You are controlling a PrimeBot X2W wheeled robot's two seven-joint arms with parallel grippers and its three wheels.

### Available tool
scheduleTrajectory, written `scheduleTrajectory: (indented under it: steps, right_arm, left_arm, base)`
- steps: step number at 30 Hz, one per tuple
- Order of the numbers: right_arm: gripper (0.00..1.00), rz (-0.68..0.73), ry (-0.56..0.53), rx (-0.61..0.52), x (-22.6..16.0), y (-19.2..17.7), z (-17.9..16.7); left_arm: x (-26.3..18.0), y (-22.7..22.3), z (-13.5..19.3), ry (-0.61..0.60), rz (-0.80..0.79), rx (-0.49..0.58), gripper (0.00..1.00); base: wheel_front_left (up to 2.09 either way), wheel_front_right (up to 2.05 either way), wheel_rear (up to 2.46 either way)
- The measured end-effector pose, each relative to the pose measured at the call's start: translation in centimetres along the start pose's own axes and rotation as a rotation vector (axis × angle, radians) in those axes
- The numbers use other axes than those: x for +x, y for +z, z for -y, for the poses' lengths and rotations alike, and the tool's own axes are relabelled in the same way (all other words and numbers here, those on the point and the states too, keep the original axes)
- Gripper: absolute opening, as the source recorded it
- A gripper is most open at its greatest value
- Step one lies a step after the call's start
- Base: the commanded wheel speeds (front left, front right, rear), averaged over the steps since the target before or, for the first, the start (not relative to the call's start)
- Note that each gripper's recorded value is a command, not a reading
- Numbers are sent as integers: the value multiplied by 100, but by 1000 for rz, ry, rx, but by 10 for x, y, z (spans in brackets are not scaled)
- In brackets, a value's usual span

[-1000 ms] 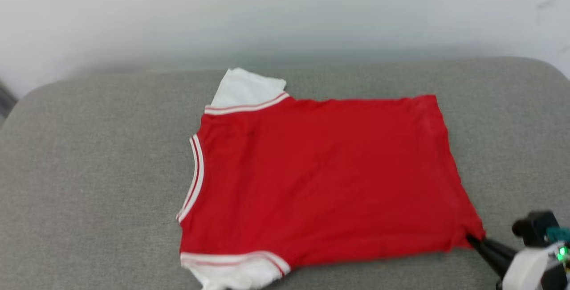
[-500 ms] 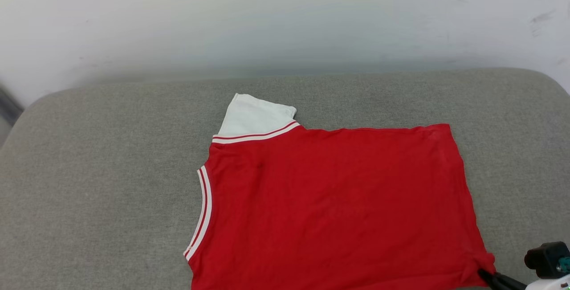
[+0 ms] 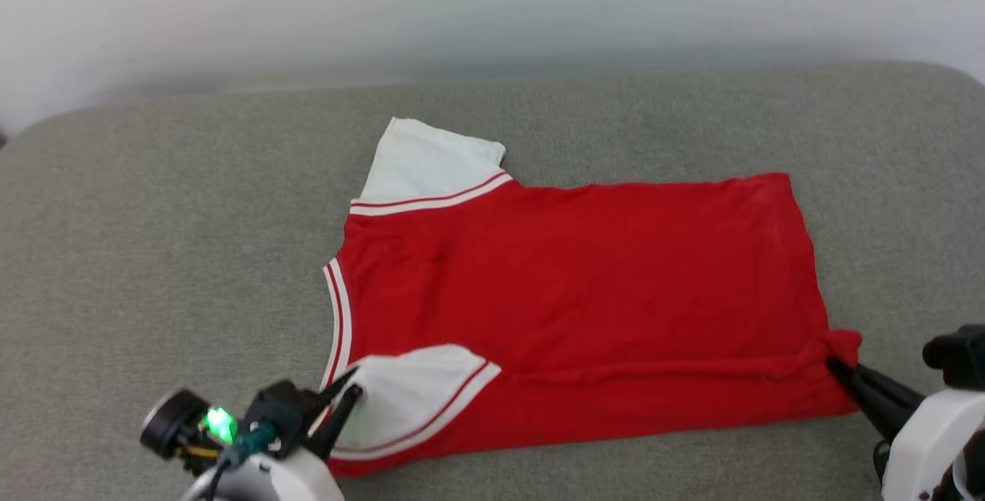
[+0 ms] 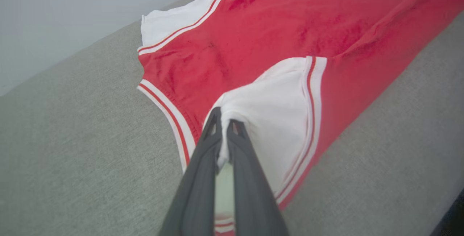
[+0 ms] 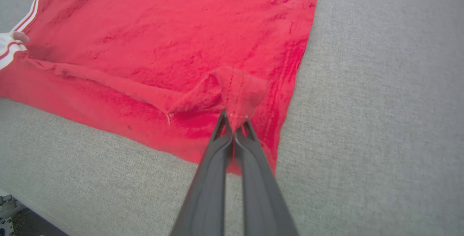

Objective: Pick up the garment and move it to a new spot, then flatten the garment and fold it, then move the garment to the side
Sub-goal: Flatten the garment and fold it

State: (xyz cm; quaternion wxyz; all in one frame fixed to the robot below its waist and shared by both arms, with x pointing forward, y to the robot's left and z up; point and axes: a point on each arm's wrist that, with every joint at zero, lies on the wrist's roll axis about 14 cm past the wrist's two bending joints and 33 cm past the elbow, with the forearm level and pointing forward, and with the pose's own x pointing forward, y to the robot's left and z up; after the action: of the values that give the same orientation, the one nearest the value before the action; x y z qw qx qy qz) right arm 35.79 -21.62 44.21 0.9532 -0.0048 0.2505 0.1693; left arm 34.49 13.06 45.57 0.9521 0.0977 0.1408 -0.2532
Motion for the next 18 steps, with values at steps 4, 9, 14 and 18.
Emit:
scheduleTrajectory:
  steps: [4,9,14,18]
  right_arm:
    - [0,0,-7,13,13,8,5]
    - [0,-48,-26,27,31,2,15]
    - [0,-142,-42,45,51,-22,23]
    - [0,-211,-45,47,61,-42,25]
  left_arm:
    - [26,11,-16,-17,6,48,0]
    - [54,0,-26,-48,-43,64,0]
    - [75,-33,-30,-77,-136,46,0]
    - [83,-57,-29,-97,-198,34,0]
  base:
    - [0,0,0]
    - [0,0,0]
    - [0,0,0]
    - [0,0,0]
